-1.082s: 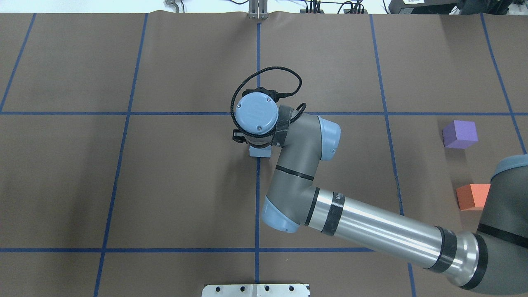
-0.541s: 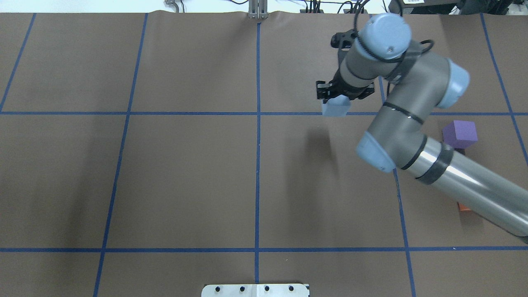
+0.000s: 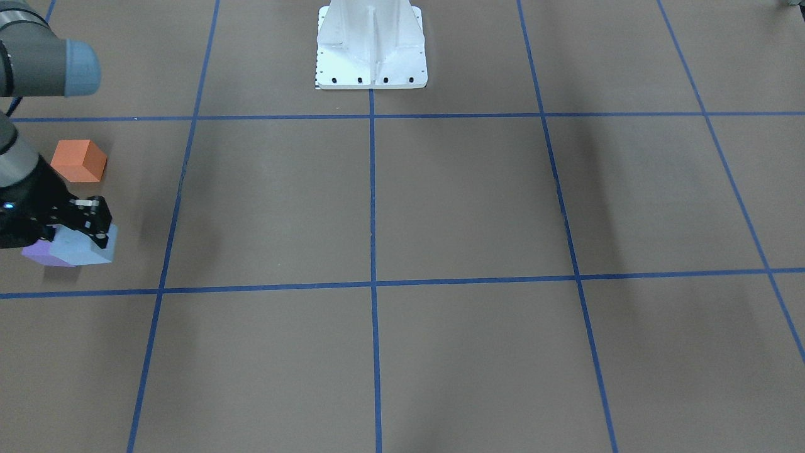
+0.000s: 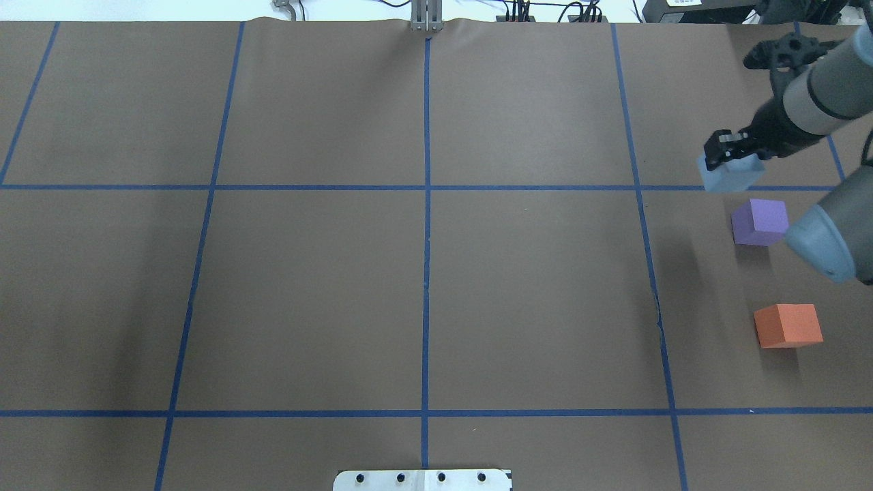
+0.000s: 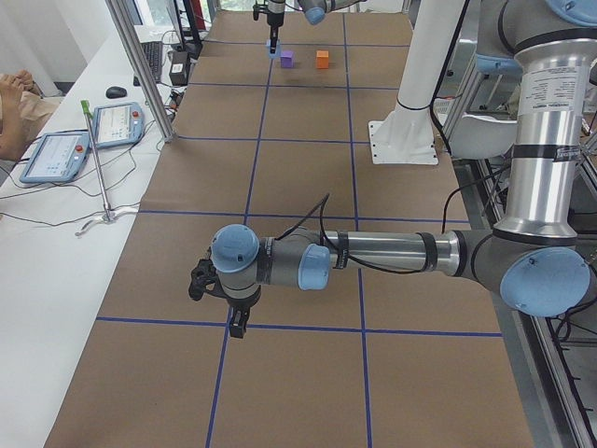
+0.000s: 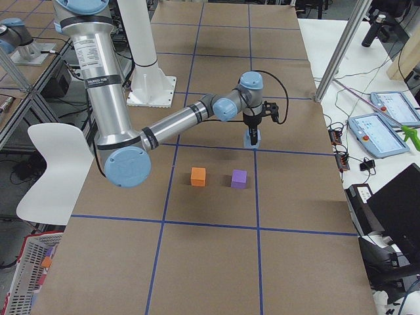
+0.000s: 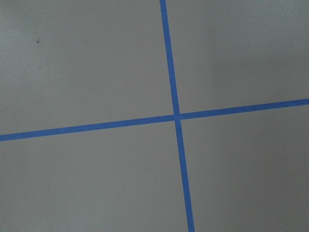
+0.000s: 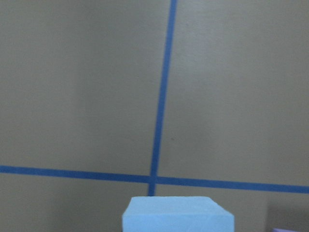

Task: Place blue block between orange and purple blocks
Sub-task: 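Carry the light blue cube with the right gripper toward the purple cube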

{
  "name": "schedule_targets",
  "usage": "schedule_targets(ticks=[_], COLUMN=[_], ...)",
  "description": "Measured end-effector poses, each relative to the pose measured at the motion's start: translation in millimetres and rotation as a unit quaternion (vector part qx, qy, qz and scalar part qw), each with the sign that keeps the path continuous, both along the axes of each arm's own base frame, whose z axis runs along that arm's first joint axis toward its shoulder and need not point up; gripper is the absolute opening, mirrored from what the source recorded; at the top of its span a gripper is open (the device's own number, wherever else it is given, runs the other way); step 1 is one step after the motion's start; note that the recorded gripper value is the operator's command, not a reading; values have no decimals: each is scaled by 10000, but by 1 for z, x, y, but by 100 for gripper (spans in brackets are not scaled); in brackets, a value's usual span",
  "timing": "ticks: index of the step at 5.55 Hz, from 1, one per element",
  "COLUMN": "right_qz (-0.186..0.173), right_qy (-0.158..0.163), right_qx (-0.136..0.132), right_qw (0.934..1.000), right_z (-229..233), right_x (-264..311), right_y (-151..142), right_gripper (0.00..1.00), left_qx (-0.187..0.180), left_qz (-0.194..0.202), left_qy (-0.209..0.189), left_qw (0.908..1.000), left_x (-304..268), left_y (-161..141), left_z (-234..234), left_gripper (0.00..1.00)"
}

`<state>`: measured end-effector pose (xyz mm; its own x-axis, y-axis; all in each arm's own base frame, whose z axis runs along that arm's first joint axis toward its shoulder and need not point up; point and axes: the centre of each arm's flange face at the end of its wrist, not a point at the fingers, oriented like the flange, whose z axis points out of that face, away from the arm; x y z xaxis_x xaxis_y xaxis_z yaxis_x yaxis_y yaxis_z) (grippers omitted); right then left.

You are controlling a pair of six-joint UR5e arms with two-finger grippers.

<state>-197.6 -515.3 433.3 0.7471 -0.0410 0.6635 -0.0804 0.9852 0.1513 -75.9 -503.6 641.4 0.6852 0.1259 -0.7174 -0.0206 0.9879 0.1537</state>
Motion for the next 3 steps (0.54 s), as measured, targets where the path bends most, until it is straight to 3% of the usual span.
schedule_targets(ticks=[2,3], right_qz=[430,534], right_qy=[-91,-240], right_qx=[-345,-296], right_qw=[9984,9978], right_z=[28,63], right_x=[33,40], right_y=[53,76], right_gripper=[9,10], left_qx=[92,142], left_qz=[4,8], left_qy=[27,36], left_qw=[10000,9999], left_x=[1,1], left_y=[1,3], left_z=[-2,-1], left_gripper=[100,100])
